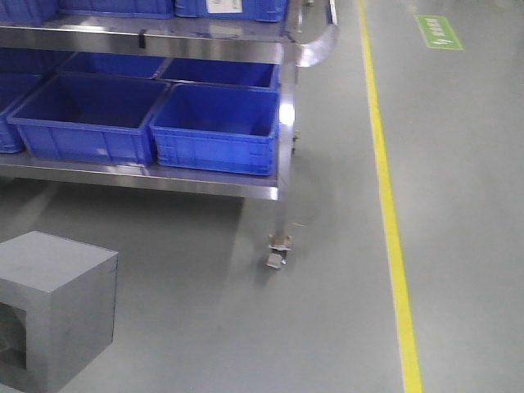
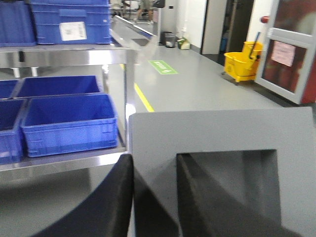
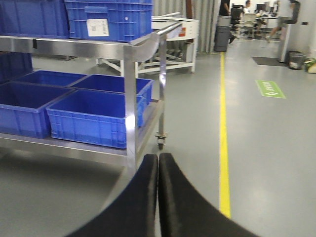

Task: Sort gray base to blue bin
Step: 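Drive the base away from the table while holding the block, then drive down the aisle between shelves of blue bins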

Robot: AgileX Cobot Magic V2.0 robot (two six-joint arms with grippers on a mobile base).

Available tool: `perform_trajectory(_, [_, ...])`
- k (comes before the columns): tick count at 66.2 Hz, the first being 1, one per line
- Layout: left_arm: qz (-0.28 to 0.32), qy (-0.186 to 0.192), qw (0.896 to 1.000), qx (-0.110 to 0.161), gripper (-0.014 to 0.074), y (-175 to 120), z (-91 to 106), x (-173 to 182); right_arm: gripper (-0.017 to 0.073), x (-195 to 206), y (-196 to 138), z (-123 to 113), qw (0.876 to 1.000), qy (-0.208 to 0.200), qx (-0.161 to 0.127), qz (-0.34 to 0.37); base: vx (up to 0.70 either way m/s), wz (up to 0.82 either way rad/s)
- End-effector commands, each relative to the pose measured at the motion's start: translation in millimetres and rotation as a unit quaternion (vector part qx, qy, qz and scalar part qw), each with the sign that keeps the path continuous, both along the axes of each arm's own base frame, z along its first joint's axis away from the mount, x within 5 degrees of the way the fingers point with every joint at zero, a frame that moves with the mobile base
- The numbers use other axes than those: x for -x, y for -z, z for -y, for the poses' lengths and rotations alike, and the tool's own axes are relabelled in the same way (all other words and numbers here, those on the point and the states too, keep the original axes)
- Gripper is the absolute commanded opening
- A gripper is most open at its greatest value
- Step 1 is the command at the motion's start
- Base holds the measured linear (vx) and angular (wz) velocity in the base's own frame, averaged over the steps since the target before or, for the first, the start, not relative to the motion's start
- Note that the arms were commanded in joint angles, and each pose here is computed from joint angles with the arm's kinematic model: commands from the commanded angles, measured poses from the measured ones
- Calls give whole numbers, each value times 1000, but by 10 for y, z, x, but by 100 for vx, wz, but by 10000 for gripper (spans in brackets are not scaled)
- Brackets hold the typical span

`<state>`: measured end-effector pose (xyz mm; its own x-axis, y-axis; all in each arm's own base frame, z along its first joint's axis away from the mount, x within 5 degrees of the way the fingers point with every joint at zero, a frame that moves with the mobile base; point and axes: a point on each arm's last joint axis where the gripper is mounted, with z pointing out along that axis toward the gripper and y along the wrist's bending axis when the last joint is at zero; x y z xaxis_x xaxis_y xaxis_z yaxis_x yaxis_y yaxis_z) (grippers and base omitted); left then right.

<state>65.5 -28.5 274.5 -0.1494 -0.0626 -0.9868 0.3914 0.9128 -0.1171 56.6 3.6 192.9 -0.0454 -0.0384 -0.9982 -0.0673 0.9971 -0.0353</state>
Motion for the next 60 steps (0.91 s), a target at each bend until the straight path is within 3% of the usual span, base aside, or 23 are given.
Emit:
perform_trajectory(1, [57,9,998,32,-6,-203,13,8,-9,2,-30,2,999,2,6,38,42,35])
perform_trajectory(35, [57,9,998,31,-6,-202,13,7,-9,2,-30,2,999,2,6,38,37,43])
perform_trajectory(60, [57,9,998,31,-6,-202,13,7,-9,2,-30,2,999,2,6,38,29,81])
